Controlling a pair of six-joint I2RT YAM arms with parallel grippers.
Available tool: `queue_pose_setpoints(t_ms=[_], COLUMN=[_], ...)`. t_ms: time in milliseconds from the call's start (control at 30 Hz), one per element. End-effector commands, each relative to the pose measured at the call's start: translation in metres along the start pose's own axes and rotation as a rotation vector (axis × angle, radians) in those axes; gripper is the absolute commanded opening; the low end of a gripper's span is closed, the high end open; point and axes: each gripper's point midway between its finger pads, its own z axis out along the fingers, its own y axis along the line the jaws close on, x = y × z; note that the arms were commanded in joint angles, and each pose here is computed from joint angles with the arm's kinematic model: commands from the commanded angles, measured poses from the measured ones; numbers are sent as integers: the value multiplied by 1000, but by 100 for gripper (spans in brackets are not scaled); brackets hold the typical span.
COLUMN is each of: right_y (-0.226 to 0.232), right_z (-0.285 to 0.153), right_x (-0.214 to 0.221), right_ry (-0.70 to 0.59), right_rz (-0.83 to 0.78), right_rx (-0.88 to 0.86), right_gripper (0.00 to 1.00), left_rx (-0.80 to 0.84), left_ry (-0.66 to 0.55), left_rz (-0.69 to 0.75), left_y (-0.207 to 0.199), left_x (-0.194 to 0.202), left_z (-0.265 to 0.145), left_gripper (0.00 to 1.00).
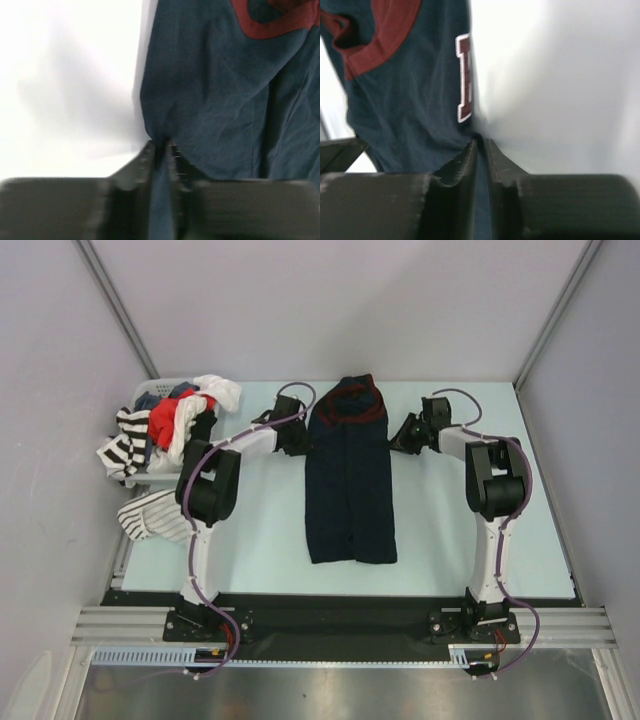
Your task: Fold and stack the tank tops
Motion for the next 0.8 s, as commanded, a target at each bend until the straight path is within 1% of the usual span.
queue_pose_setpoints(t_ms=[0, 33, 67, 133, 167, 200, 233, 267, 333, 367, 400, 467, 500, 533, 567, 600, 633, 667, 700, 733, 767], right_y=[-14, -10, -12, 2, -2, 1, 9, 3, 0, 15, -2, 6, 10, 1, 6, 9, -2, -2, 0, -7, -10], right_z=[-8, -13, -17, -34, -39, -46, -61, -67, -82, -101, -105, -129, -135, -138, -149, -151, -154, -158, -165, -169, -172], right_x=[-3, -4, 1, -3, 5, 7, 6, 22, 39, 35, 64, 74, 87, 109, 116, 131, 152, 160, 168, 188, 198], right_ry=[-2, -15, -16, -43, -31, -36, -59, -41, -32, -79, -36, -64, -49, -14, -16, 10, 54, 65, 65, 100, 110], right_rz=[-27, -33, -33, -55, -55, -62, -76, -72, -67, -89, -78, -101, -116, -119, -147, -173, -173, -180, -187, -188, -180], right_rx=[76, 68, 69, 50, 60, 58, 43, 51, 46, 7, 30, -1, -24, -13, -25, -30, -5, -7, -20, -15, -18], right_gripper=[28, 36, 38, 41, 42, 43, 45, 47, 51, 53, 56, 59, 59, 59, 59, 59, 59, 59, 59, 59, 59], left_rx=[28, 30, 48, 40, 39, 52, 55, 63, 96, 94, 110, 129, 133, 144, 148, 150, 137, 145, 116, 108, 130], left_ry=[-68, -73, -104, -104, -112, -139, -134, -138, -162, -165, -160, -167, -162, -141, -127, -107, -51, -38, -36, 6, 0], left_rz=[16, 14, 16, 17, 19, 21, 19, 18, 25, 27, 38, 58, 62, 84, 94, 98, 123, 135, 131, 148, 149], left_y=[-5, 1, -5, -1, -2, -7, -4, -4, -9, -8, -10, -14, -14, -14, -14, -12, -6, -6, 1, 10, 10], left_x=[-20, -14, -22, -18, -19, -26, -18, -15, -1, 7, 26, 46, 57, 83, 96, 111, 141, 152, 161, 186, 192], left_z=[-24, -26, -43, -54, -62, -78, -84, -91, -115, -120, -135, -147, -152, -158, -161, -162, -162, -168, -169, -169, -175], left_gripper=[27, 32, 38, 48, 54, 57, 60, 64, 66, 67, 68, 70, 71, 71, 71, 71, 71, 71, 70, 70, 70])
